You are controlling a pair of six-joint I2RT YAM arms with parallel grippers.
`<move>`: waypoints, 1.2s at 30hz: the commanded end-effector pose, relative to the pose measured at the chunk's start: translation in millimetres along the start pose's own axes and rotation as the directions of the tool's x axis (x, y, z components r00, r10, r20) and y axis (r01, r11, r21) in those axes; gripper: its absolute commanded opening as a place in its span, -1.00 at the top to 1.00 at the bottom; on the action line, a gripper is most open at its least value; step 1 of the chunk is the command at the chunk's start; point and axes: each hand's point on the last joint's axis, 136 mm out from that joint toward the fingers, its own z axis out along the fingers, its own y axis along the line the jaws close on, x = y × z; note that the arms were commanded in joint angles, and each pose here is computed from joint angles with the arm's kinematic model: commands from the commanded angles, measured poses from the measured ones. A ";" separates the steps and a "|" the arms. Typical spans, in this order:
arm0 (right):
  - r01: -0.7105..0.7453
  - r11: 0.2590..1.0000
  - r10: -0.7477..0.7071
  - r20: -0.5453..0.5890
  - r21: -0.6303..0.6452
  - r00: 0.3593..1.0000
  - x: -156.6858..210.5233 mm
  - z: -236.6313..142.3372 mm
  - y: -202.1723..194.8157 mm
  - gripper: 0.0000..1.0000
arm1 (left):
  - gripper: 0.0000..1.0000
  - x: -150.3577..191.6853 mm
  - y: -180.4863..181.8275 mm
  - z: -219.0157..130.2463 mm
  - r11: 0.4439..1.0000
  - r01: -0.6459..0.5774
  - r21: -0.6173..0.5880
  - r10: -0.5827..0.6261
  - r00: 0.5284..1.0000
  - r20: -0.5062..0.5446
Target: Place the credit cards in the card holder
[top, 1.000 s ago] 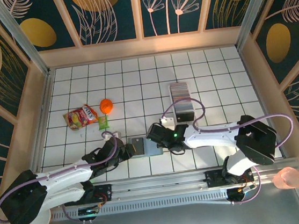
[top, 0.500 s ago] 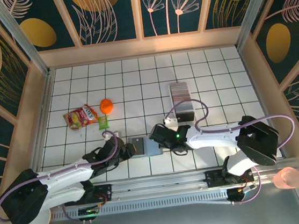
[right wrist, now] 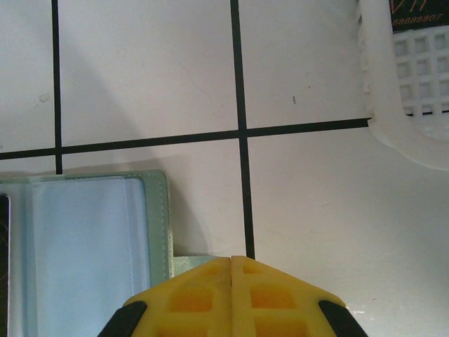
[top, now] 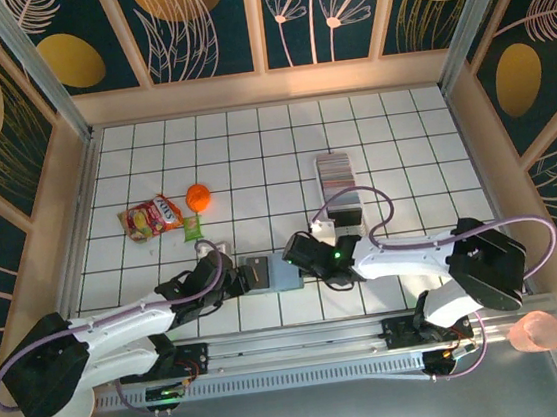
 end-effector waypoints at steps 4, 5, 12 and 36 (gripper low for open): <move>-0.039 0.999 0.040 0.024 -0.006 0.999 -3.5 -1.9 -4.4 1.00 | 0.06 -4.1 4.9 -1.9 0.999 -0.021 -0.038 0.022 1.000 0.018; -0.039 0.999 0.039 0.023 -0.008 0.999 -3.1 -1.9 -4.2 1.00 | 0.06 -3.9 4.8 -1.7 0.999 -0.009 -0.033 0.010 1.000 0.020; -0.046 0.999 0.046 0.021 -0.019 0.999 -2.0 -0.1 -2.7 1.00 | 0.06 2.1 -12.7 1.5 0.997 0.023 0.071 -0.022 1.000 -0.014; -0.066 0.997 0.066 0.009 -0.042 0.998 2.9 2.8 -2.3 1.00 | 0.08 -6.1 -44.8 -5.8 0.973 0.091 0.211 -0.089 0.996 -0.018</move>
